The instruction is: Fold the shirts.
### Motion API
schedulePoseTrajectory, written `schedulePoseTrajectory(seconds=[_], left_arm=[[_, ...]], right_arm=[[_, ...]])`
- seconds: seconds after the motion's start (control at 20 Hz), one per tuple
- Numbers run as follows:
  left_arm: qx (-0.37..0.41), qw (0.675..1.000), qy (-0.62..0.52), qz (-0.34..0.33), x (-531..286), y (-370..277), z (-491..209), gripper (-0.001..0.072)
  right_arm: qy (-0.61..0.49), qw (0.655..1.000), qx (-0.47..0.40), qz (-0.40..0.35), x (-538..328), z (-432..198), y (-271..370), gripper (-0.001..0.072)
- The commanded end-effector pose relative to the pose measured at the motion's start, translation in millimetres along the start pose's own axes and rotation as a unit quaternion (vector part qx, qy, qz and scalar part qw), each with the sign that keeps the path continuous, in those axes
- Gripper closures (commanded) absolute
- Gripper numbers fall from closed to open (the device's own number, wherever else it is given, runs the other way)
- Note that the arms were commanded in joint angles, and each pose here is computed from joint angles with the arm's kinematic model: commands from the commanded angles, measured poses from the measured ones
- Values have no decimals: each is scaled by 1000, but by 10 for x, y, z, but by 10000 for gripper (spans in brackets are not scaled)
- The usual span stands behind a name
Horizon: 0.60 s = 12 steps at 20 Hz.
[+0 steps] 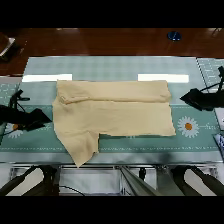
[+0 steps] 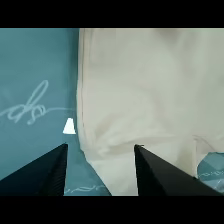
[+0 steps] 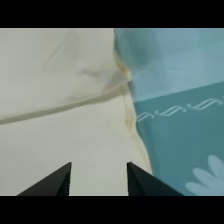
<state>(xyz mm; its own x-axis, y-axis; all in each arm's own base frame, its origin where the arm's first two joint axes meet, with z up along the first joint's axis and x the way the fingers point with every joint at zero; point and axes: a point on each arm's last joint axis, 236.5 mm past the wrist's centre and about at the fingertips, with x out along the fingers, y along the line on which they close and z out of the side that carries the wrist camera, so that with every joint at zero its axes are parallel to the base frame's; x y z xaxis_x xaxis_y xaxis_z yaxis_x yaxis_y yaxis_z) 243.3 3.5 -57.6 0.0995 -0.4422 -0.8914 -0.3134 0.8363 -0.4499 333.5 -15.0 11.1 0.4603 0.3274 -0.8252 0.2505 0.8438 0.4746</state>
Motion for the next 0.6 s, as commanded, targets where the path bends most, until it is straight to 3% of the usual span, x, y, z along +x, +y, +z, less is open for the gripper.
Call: schedulePoseTrajectory(seconds=[0.0,0.55], left_arm=[[-39,998,37,-24,250,18,-470,198],[-52,993,93,-41,499,-40,-721,199]], right_arm=[[-9,998,22,52,40,-375,178,302],[5,998,22,63,65,-468,212,303]])
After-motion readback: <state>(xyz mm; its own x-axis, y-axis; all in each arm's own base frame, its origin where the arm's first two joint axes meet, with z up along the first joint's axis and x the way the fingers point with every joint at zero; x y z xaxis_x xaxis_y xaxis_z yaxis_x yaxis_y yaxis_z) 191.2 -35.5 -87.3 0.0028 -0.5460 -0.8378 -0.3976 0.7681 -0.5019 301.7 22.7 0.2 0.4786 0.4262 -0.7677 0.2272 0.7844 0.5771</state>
